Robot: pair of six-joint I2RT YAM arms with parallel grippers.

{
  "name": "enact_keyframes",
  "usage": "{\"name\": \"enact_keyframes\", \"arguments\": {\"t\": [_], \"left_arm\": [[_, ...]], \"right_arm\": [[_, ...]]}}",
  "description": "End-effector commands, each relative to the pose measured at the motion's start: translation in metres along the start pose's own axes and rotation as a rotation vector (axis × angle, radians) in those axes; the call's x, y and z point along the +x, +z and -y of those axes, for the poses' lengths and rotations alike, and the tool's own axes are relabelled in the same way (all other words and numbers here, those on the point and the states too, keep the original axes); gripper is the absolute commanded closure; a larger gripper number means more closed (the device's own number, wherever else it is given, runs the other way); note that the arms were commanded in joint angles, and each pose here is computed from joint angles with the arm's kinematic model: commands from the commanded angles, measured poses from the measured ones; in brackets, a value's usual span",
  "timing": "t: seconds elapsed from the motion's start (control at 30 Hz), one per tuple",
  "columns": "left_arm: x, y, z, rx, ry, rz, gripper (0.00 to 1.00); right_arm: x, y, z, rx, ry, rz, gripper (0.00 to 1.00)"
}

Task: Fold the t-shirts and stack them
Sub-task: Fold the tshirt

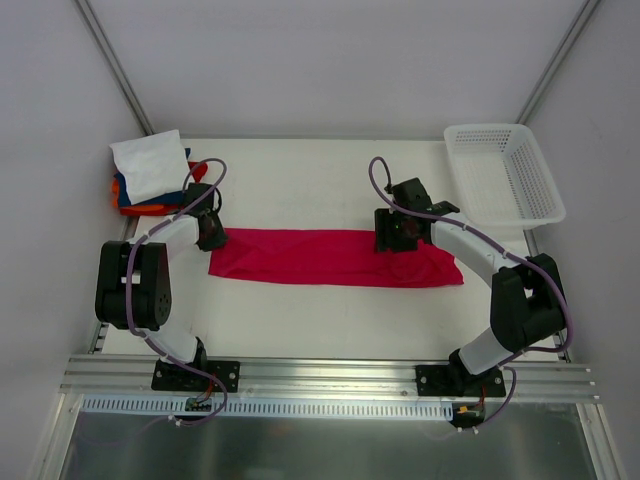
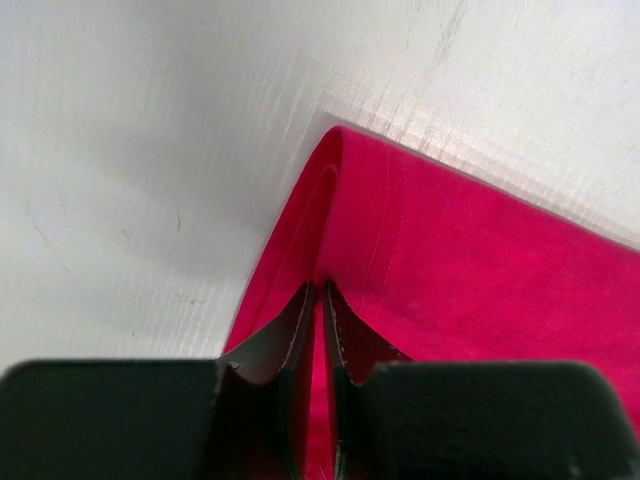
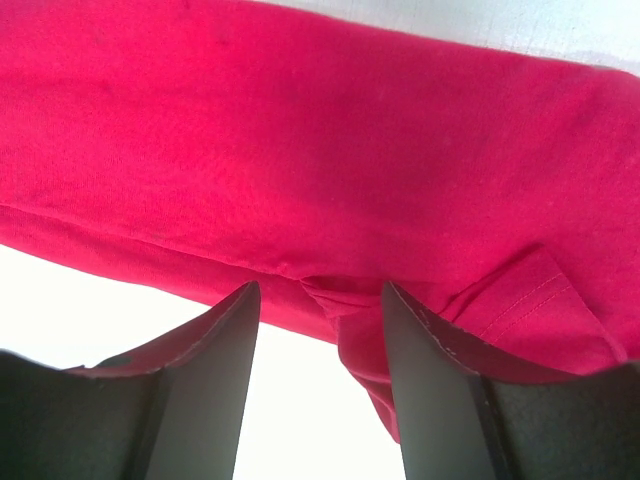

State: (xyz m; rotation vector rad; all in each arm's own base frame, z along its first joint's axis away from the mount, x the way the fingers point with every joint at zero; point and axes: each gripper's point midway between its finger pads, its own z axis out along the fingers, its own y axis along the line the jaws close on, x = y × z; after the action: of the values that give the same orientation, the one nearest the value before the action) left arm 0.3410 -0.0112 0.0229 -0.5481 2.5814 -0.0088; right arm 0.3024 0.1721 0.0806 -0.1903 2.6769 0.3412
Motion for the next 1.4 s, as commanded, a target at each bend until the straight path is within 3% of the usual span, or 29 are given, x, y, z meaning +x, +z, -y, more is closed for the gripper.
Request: {"name": "enact_keyframes", "arguments": {"t": [0.0,0.3,0.53,0.73,1.2,1.37], "left_arm": [[-0.017,-0.008,0.008,0.017,0.031,0.034,0.93],[-0.027,-0.017,0.007,0.004,0.034,0.053,1.00],[-0.026,-0.012,0.007,-0.004,0.036,0.042,1.00],[-0.027,-0.011,0.006,-0.010,0.035,0.041,0.90],[-0.030,-0.002,0.007,-0.022,0.042,0.031,0.85],[-0.028,0.005,0.008,-0.023,0.048,0.010,0.96]], "right_arm": [[-0.001,-0.004,-0.007,-0.030,-0.005,0.019,0.45],[-0.002,-0.002,-0.010,-0.035,-0.010,0.016,0.45],[-0.003,-0.003,-0.011,-0.036,-0.012,0.019,0.45],[-0.001,-0.002,-0.011,-0.041,-0.012,0.013,0.46],[0.006,0.004,-0.017,-0.067,-0.010,-0.010,0.46],[0.005,0.002,-0.019,-0.073,-0.013,-0.003,0.46]]}}
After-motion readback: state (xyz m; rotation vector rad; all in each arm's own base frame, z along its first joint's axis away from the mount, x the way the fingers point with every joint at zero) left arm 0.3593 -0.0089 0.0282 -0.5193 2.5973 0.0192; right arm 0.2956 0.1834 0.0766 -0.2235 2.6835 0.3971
